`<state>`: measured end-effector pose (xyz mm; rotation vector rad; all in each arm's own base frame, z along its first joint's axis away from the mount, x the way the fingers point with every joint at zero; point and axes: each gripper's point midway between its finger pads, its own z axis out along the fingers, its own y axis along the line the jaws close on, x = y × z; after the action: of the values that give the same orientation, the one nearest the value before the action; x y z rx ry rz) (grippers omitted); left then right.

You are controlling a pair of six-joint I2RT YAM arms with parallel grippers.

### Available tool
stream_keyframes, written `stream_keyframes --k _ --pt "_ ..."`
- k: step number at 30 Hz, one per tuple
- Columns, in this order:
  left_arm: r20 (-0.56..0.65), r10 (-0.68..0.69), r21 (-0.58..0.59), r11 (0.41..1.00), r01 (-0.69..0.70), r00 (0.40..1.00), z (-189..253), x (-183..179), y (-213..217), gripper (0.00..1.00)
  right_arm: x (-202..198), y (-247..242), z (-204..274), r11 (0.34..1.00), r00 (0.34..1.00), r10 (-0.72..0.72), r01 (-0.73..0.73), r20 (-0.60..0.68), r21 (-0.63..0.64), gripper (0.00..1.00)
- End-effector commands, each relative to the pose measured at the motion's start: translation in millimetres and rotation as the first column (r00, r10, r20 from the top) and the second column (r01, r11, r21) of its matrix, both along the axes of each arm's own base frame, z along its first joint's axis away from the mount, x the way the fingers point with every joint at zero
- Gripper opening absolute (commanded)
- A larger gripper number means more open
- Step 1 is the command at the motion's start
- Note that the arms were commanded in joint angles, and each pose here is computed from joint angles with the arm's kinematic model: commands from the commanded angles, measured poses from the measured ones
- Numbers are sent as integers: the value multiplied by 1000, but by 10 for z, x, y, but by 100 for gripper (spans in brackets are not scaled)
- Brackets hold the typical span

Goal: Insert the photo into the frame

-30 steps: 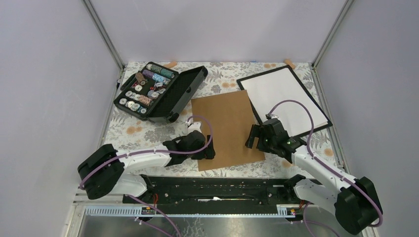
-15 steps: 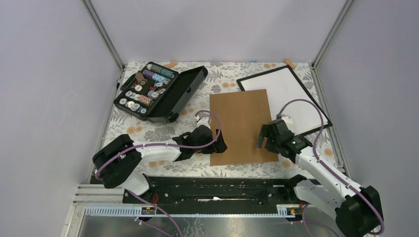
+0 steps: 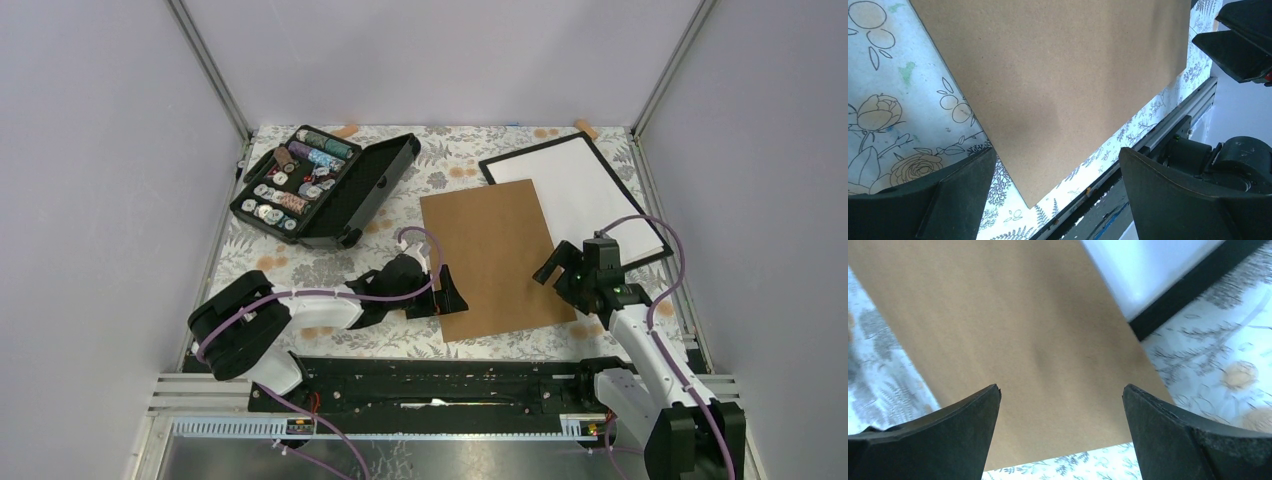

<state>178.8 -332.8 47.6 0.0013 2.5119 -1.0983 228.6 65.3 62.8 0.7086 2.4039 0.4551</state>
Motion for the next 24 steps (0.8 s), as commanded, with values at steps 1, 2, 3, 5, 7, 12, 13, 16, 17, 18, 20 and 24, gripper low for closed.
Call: stream_keyframes --k 1,2,3,5,7,12,13,16,17,18,20,24 --pt "-56 -54 43 997 56 997 -138 -175 121 99 -87 -349 20 981 990 -131 122 -46 -150 100" --pt "-57 -55 42 997 58 997 -140 -173 126 99 -103 -359 0 978 986 -160 150 -57 -144 100" --pt "-58 -54 41 998 57 997 -138 -169 133 99 -140 -363 -37 973 977 -199 187 -79 -132 100" --pt "-58 -48 35 998 50 997 -137 -152 151 99 -152 -304 -104 967 963 -252 246 -94 -70 100" --pt "-61 -45 28 998 47 997 -131 -145 162 99 -178 -329 -174 960 957 -276 270 -90 -71 100" --pt "-67 -57 23 998 59 996 -136 -165 171 99 -363 -706 -197 885 900 -432 410 -58 -220 99" --pt "-67 -58 23 998 59 996 -141 -163 175 99 -371 -720 -197 880 896 -441 421 -47 -217 99" --pt "-69 -61 20 998 63 996 -139 -150 172 99 -378 -745 -188 871 888 -459 447 -15 -205 99" --pt "-71 -66 17 998 68 995 -137 -159 166 99 -373 -730 -201 874 890 -456 446 -10 -193 99" --pt "-73 -66 16 998 68 995 -135 -157 168 99 -369 -713 -217 875 888 -460 452 -6 -176 98" --pt "-73 -71 14 997 72 995 -136 -161 166 99 -313 -662 -247 882 891 -453 452 19 -131 97" --pt "-75 -74 15 997 75 994 -145 -150 163 99 -135 -538 -201 925 925 -366 373 99 -68 91"
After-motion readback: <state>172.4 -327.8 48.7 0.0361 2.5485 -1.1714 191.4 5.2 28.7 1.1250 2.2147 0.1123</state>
